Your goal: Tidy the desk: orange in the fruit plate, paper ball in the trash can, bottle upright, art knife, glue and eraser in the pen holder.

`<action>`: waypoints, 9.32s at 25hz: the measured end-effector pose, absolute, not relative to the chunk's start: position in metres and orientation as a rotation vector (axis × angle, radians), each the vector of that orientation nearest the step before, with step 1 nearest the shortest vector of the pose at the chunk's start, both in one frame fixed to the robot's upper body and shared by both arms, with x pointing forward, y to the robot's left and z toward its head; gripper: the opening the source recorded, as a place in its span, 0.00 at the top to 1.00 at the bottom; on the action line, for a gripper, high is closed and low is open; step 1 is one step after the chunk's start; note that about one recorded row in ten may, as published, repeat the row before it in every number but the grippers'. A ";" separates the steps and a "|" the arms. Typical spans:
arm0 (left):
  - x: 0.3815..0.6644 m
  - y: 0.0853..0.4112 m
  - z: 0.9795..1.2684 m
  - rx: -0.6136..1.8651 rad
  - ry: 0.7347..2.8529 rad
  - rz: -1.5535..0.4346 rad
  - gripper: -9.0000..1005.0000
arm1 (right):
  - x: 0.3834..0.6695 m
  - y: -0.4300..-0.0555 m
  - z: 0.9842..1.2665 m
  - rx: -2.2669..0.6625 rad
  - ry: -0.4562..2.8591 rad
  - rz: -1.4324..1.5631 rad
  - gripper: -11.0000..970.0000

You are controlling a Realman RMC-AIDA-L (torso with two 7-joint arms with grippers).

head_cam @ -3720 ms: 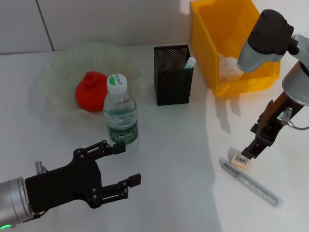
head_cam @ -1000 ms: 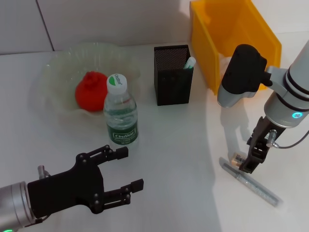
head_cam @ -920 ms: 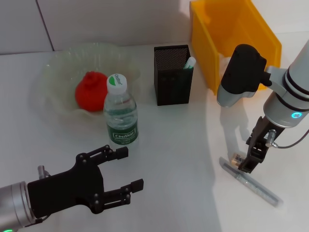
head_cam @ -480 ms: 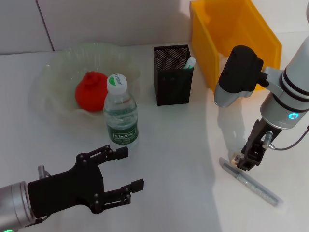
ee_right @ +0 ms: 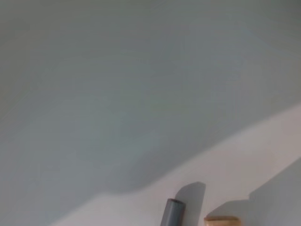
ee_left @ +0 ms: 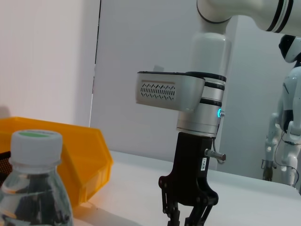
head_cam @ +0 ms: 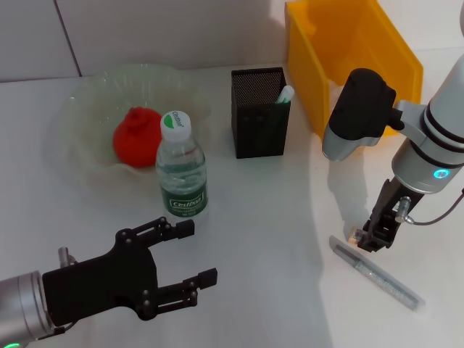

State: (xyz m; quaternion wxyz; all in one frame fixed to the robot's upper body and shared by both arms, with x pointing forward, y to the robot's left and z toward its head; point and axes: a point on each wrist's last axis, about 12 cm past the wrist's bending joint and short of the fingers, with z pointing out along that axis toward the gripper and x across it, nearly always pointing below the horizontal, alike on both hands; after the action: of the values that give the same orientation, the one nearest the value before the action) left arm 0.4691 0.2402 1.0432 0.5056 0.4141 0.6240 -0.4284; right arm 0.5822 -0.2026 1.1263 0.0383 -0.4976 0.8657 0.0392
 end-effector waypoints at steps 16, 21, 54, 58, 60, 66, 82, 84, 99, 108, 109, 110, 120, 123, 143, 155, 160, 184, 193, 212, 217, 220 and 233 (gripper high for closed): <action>0.468 0.241 1.043 0.998 1.504 -1.036 0.22 | 0.587 -0.206 1.148 -1.439 2.590 0.169 0.73; 0.468 0.241 1.043 0.999 1.504 -1.034 0.22 | 0.593 -0.208 1.176 -1.344 2.503 0.269 0.71; 0.470 0.239 1.046 1.014 1.484 -1.038 0.22 | 0.664 -0.160 1.209 -1.126 2.145 0.203 0.61; 0.469 0.240 1.045 1.012 1.486 -1.038 0.22 | 0.664 -0.158 1.207 -1.134 2.148 0.203 0.60; 0.469 0.240 1.045 1.010 1.488 -1.038 0.22 | 0.664 -0.159 1.207 -1.129 2.147 0.203 0.60; 0.468 0.241 1.044 1.008 1.491 -1.037 0.22 | 0.663 -0.159 1.210 -1.124 2.145 0.206 0.40; 0.469 0.242 1.045 1.001 1.491 -1.030 0.22 | 0.622 -0.188 1.234 -1.122 2.228 0.251 0.32; 0.469 0.242 1.045 1.001 1.491 -1.029 0.22 | 0.616 -0.196 1.229 -1.121 2.253 0.253 0.32; 0.471 0.242 1.045 1.002 1.492 -1.021 0.22 | 0.592 -0.223 1.212 -1.142 2.365 0.292 0.33; 0.472 0.241 1.046 1.005 1.490 -1.021 0.22 | 0.589 -0.224 1.210 -1.159 2.376 0.299 0.33; 0.472 0.241 1.046 1.006 1.488 -1.022 0.22 | 0.588 -0.224 1.210 -1.169 2.376 0.299 0.33; 0.472 0.241 1.046 1.006 1.488 -1.022 0.22 | 0.587 -0.224 1.209 -1.193 2.375 0.301 0.33; 0.472 0.242 1.046 1.008 1.486 -1.019 0.22 | 0.580 -0.229 1.210 -1.257 2.410 0.335 0.33; 0.472 0.241 1.046 1.009 1.484 -1.019 0.22 | 0.577 -0.231 1.208 -1.257 2.433 0.350 0.33; 0.472 0.241 1.046 1.013 1.477 -1.003 0.22 | 0.547 -0.259 1.183 -1.321 2.574 0.453 0.34; 0.471 0.241 1.043 0.980 1.479 -0.999 0.22 | 0.551 -0.220 1.210 -2.348 1.737 0.236 0.34; 0.474 0.243 1.045 0.910 1.455 -0.973 0.22 | 0.558 -0.196 1.219 -2.640 1.379 0.108 0.34; 0.494 0.241 1.038 0.732 1.525 -0.909 0.22 | 0.565 -0.172 1.187 -3.071 0.031 -0.040 0.34; 0.496 0.242 1.038 0.735 1.530 -0.898 0.22 | 0.563 -0.183 1.174 -3.030 -0.303 0.014 0.34; 0.503 0.239 1.038 0.731 1.548 -0.882 0.22 | 0.567 -0.197 1.158 -2.940 -0.608 0.139 0.35; 0.504 0.238 1.039 0.736 1.550 -0.881 0.22 | 0.568 -0.196 1.154 -2.950 -0.639 0.176 0.35; 0.505 0.238 1.037 0.735 1.560 -0.875 0.22 | 0.570 -0.195 1.152 -2.945 -0.672 0.183 0.35; 0.507 0.236 1.038 0.745 1.557 -0.870 0.22 | 0.576 -0.189 1.147 -2.919 -0.834 0.205 0.35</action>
State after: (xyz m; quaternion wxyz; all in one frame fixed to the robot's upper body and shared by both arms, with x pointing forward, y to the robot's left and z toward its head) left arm 0.5073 0.2357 1.0381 0.5681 0.3170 0.6630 -0.3704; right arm 0.5759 -0.1891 1.1469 0.0492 -0.9582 -0.2737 0.0672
